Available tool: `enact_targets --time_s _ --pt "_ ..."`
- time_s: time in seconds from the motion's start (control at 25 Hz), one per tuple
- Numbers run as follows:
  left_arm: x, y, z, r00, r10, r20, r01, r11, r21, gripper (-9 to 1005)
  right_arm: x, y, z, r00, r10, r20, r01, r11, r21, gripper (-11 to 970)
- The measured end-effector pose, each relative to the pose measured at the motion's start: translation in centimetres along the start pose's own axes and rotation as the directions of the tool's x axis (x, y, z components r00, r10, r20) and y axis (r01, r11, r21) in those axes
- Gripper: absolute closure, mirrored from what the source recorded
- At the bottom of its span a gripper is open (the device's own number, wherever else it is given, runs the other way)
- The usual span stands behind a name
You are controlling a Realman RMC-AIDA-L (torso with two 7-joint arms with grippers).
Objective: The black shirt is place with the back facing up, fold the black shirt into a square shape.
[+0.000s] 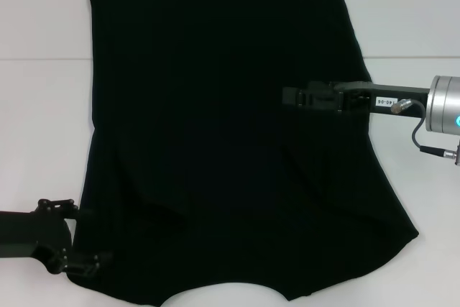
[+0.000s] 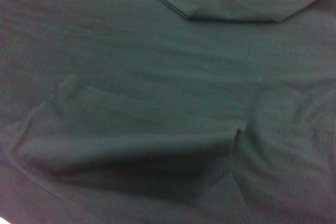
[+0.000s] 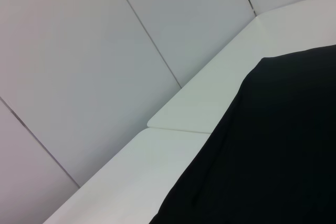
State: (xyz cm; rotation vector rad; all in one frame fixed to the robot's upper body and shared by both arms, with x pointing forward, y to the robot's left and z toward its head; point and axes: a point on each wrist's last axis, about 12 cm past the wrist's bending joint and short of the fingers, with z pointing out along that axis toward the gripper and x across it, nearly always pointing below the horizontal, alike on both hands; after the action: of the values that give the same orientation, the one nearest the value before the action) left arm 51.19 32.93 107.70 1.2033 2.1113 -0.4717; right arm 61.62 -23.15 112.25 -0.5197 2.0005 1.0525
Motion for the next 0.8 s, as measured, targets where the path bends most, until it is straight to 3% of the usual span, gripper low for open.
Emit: enact_targets --time_s 0.44,0.8 --pt "-0.11 0.12 0.43 0.999 0.02 -0.043 -0.021 1.0 -0.006 183 -0.17 -0.17 -0.24 1.0 0.003 0.01 -0.003 1.0 0.006 33" --pt "-0.07 0.18 0.26 0.999 0.016 -0.041 -0.017 1.0 -0.009 496 -0.25 -0.26 -0.36 1.0 0.004 0.015 -0.004 1.0 0.01 34"
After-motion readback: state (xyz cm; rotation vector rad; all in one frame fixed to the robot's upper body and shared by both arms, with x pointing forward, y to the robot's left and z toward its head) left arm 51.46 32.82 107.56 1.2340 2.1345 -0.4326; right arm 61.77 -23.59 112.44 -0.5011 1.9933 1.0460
